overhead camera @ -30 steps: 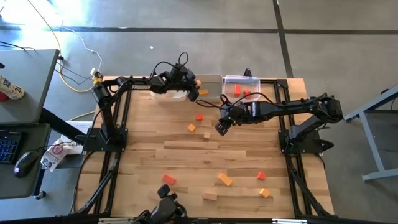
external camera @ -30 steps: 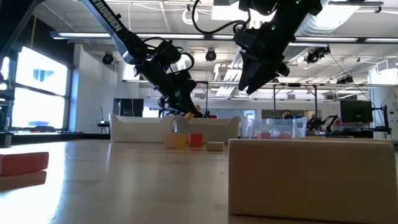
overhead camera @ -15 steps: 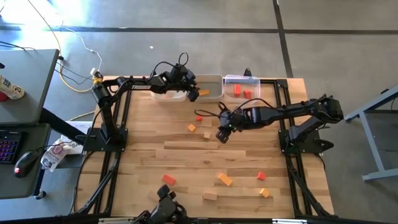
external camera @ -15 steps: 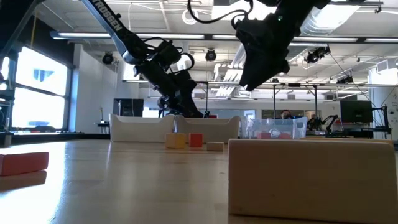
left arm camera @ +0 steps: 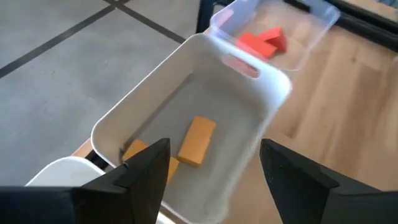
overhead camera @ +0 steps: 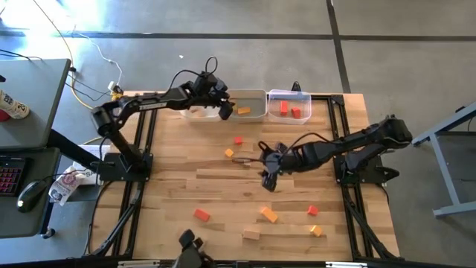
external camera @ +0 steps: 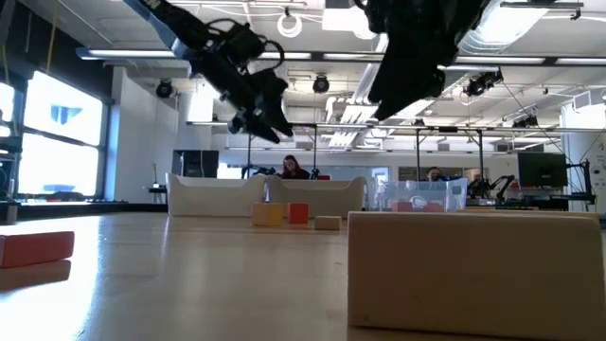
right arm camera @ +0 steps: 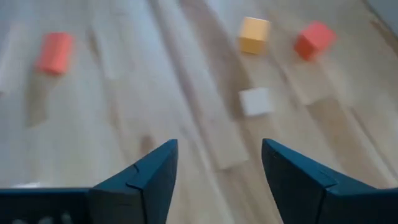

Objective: Sort & place blocks by color
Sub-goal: Put the brown block into the white bin

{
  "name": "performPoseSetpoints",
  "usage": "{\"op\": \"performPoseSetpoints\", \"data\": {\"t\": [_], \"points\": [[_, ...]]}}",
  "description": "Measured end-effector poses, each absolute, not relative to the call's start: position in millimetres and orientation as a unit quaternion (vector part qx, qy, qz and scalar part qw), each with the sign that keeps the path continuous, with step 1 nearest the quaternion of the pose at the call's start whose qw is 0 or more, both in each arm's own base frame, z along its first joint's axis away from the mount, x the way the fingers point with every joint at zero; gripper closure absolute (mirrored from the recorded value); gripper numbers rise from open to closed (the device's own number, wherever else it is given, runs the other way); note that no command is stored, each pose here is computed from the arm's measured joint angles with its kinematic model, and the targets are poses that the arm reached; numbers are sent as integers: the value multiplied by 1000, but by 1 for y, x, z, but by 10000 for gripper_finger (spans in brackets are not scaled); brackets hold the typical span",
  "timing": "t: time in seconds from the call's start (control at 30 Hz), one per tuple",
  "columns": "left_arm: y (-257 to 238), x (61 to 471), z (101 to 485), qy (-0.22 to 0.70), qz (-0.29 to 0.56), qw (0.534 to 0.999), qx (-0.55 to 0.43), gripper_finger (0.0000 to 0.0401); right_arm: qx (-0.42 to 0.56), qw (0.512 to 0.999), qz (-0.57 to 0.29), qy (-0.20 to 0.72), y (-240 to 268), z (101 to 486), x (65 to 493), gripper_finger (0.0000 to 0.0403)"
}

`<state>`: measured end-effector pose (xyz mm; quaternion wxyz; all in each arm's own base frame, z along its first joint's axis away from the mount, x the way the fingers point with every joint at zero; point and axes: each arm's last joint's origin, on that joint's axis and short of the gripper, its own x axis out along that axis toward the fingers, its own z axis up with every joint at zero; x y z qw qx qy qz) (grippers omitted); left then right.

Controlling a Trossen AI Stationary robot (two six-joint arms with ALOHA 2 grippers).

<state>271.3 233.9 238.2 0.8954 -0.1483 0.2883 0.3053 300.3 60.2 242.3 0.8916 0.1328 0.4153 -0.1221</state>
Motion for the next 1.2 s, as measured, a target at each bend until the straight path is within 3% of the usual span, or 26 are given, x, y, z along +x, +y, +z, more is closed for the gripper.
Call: {"op": "performPoseSetpoints", "data": {"t": [0.47,1.2], "points": [[174,248,296,283,343,883,-150,165,101,926,20,363,126,253,293,171],[158,250,298,296,364,870,-153,165,120,940,111,301,181,238,302,171]]}}
